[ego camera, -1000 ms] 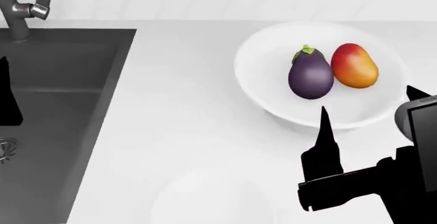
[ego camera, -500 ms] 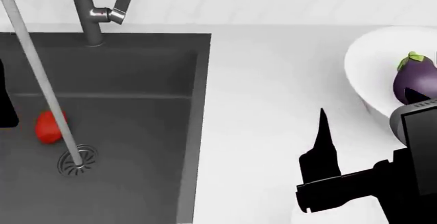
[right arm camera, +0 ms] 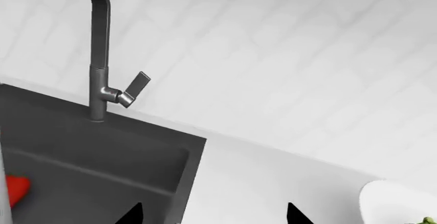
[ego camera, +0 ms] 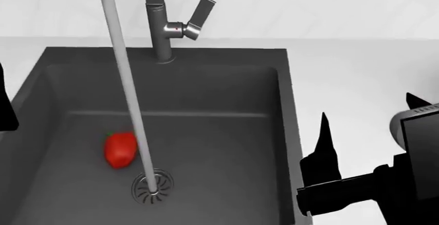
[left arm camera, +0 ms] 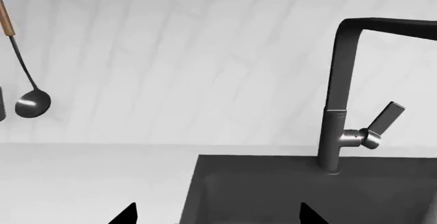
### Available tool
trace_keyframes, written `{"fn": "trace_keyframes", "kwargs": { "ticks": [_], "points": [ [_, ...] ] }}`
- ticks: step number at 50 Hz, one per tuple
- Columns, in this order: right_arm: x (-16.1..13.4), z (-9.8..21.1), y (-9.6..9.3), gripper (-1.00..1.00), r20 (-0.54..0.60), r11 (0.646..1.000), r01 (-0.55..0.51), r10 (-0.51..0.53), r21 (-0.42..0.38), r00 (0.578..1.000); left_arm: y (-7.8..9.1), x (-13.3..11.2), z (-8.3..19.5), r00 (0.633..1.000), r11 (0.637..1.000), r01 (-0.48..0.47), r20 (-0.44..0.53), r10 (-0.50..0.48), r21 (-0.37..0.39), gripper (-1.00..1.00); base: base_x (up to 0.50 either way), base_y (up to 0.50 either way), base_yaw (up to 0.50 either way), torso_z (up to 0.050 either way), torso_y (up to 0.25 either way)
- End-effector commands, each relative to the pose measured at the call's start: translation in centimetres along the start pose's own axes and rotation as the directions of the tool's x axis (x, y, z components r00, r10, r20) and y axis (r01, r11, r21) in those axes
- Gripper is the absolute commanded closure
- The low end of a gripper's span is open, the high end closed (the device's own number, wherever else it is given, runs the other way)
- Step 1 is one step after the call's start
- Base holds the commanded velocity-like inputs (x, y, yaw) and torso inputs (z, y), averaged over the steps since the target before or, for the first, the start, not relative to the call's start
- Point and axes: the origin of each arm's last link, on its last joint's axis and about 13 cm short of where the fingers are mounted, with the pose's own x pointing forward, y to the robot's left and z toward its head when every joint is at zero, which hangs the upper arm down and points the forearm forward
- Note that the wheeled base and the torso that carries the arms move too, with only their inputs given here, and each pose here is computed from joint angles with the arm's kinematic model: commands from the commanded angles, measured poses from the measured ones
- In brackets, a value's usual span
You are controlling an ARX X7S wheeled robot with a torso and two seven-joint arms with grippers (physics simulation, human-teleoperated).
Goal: Pick the eggplants and mangos from the sink and place them in one bowl. Place the bell pepper in the other bowl. Then turn off the sink faucet.
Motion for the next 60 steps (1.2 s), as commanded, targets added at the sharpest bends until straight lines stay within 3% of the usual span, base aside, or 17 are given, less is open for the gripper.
{"fn": "trace_keyframes", "kwargs": {
  "ticks": [1,8,10,31,38,42,44,45,50,52,60],
  "points": [
    [-0.1,-0.2,-0.1,-1.00,0.009,1.000,0.014,-0.014,-0.006,1.000,-0.5,-0.1,0.2,0.999,0.999,0.032,0.004,-0.032,-0.024,-1.00,0.37,0.17,0.00,0.000,0.000],
    [-0.4,-0.3,-0.2,-1.00,0.011,1.000,0.022,-0.022,-0.002,1.000,-0.3,-0.1,0.3,1.000,0.999,0.029,0.004,-0.029,-0.020,-1.00,0.37,0.10,0.00,0.000,0.000],
    [-0.4,-0.3,-0.3,-1.00,0.002,0.999,0.042,-0.042,0.011,0.999,-0.6,-0.3,0.2,0.998,0.998,0.047,-0.035,-0.048,-0.030,-1.00,0.03,0.00,0.00,0.000,0.000],
    [-0.4,-0.4,-0.2,-1.00,-0.010,0.999,0.039,-0.039,0.008,0.999,-0.7,0.1,0.0,0.998,0.999,0.046,-0.035,-0.046,-0.005,-1.00,0.00,0.00,0.00,0.000,0.000],
    [-0.3,-0.9,0.0,-1.00,-0.026,0.999,0.033,-0.032,0.019,0.999,-2.8,1.4,0.2,0.987,0.992,0.125,-0.107,-0.123,0.012,-1.00,0.00,0.00,0.00,0.000,0.000],
    [-0.2,-1.1,0.0,-1.00,-0.030,0.999,0.031,-0.030,0.022,0.999,-4.5,2.4,0.0,0.957,0.981,0.193,-0.220,-0.188,-0.002,-1.00,0.00,0.00,0.00,0.000,0.000],
    [-0.3,-1.3,0.0,-1.00,-0.028,0.999,0.033,-0.032,0.029,0.999,-5.7,3.1,-0.5,0.945,0.972,0.231,-0.243,-0.218,0.029,-1.00,0.00,0.00,0.00,0.000,0.000],
    [-0.4,-1.3,0.0,-1.00,-0.025,0.999,0.044,-0.044,0.030,0.999,-6.0,3.4,-0.8,0.948,0.971,0.230,-0.241,-0.209,0.063,-1.00,0.00,0.00,0.00,0.000,0.000],
    [-0.7,-1.5,-0.2,-1.00,-0.030,0.998,0.055,-0.054,0.034,0.998,-7.1,4.4,-0.9,0.933,0.966,0.253,-0.278,-0.228,0.058,-1.00,0.00,0.00,0.00,0.000,0.000],
    [-0.7,-1.5,-0.2,-1.00,-0.029,0.998,0.058,-0.057,0.033,0.998,-7.5,5.1,-1.2,0.906,0.963,0.268,-0.348,-0.243,0.024,-1.00,0.00,0.00,0.00,0.000,0.000],
    [-0.7,-1.5,-0.2,-1.00,-0.031,0.998,0.057,-0.056,0.030,0.998,-9.1,6.9,-3.0,0.878,0.954,0.290,-0.418,-0.233,0.079,-1.00,0.00,0.00,0.00,0.000,0.000]
  ]
}}
